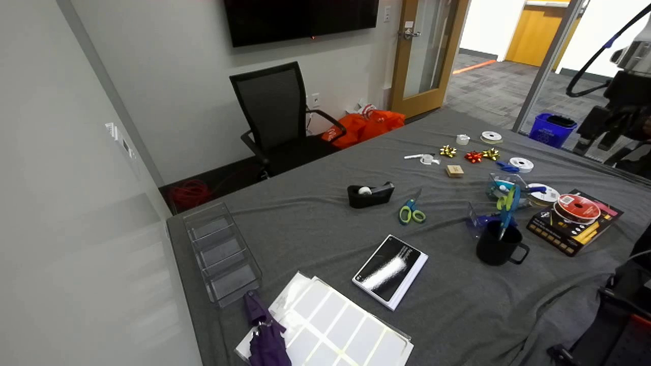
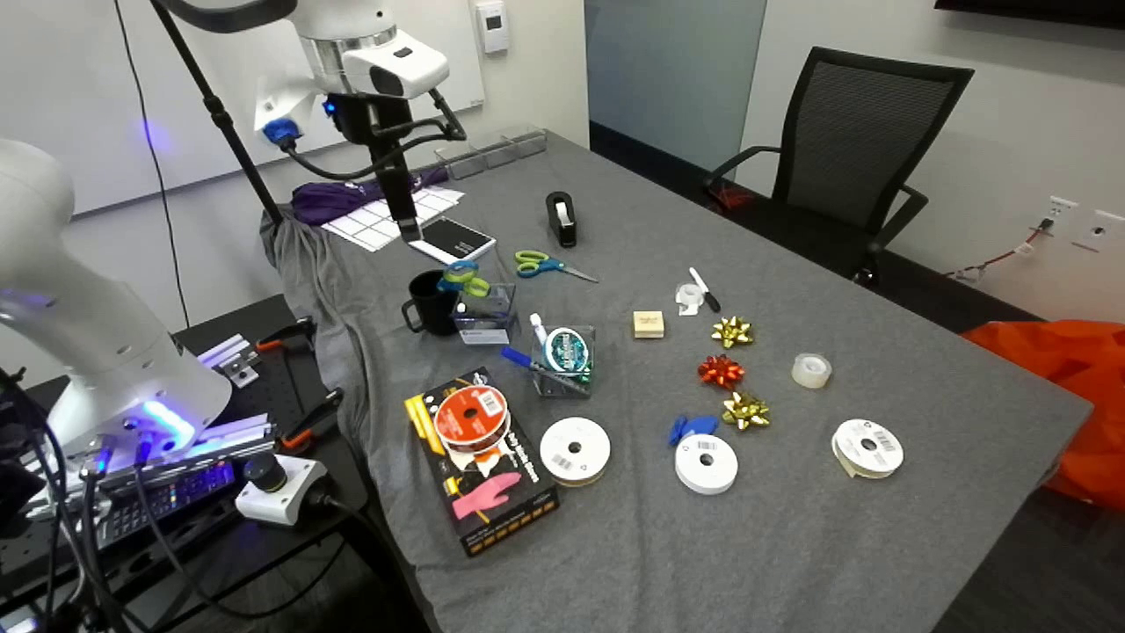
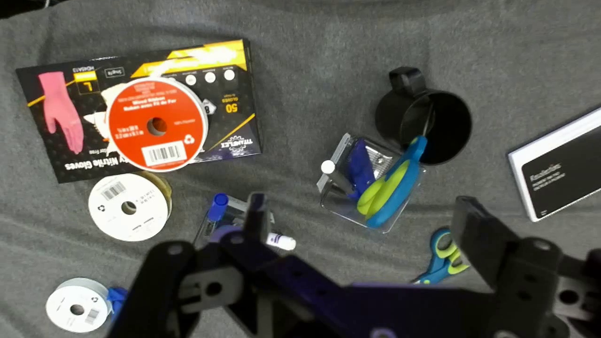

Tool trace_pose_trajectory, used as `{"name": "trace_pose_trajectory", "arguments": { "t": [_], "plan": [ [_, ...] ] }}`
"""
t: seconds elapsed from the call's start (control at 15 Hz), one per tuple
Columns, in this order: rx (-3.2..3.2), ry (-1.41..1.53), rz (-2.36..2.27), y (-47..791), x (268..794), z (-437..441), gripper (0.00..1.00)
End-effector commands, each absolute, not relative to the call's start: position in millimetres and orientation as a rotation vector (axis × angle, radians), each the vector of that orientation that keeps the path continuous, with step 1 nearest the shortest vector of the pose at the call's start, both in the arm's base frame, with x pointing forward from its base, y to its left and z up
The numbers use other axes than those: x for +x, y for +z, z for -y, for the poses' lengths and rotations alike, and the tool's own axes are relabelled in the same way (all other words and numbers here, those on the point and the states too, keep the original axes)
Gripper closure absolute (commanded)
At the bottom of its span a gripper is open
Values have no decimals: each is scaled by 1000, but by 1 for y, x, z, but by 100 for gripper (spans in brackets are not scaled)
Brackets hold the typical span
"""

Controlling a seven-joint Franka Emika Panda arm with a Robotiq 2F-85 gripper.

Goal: Pick up the clear case with more than one item in it and move it to the left

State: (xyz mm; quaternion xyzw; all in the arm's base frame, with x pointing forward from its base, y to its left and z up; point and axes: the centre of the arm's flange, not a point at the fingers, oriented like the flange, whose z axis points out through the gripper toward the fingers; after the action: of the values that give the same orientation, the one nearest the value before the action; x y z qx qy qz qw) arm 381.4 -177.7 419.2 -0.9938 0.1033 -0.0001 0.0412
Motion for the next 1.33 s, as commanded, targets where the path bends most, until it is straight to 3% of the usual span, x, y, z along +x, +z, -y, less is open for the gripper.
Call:
{"name": "trace_pose_trajectory", "arguments": {
  "t": [0.0, 0.73, 1.27],
  "plan": [
    [-3123, -5, -390, 401, 413, 208, 0],
    [-2999, -158, -702, 321, 479, 298, 0],
    [-3057, -162, -765, 267, 486, 348, 0]
  ]
}}
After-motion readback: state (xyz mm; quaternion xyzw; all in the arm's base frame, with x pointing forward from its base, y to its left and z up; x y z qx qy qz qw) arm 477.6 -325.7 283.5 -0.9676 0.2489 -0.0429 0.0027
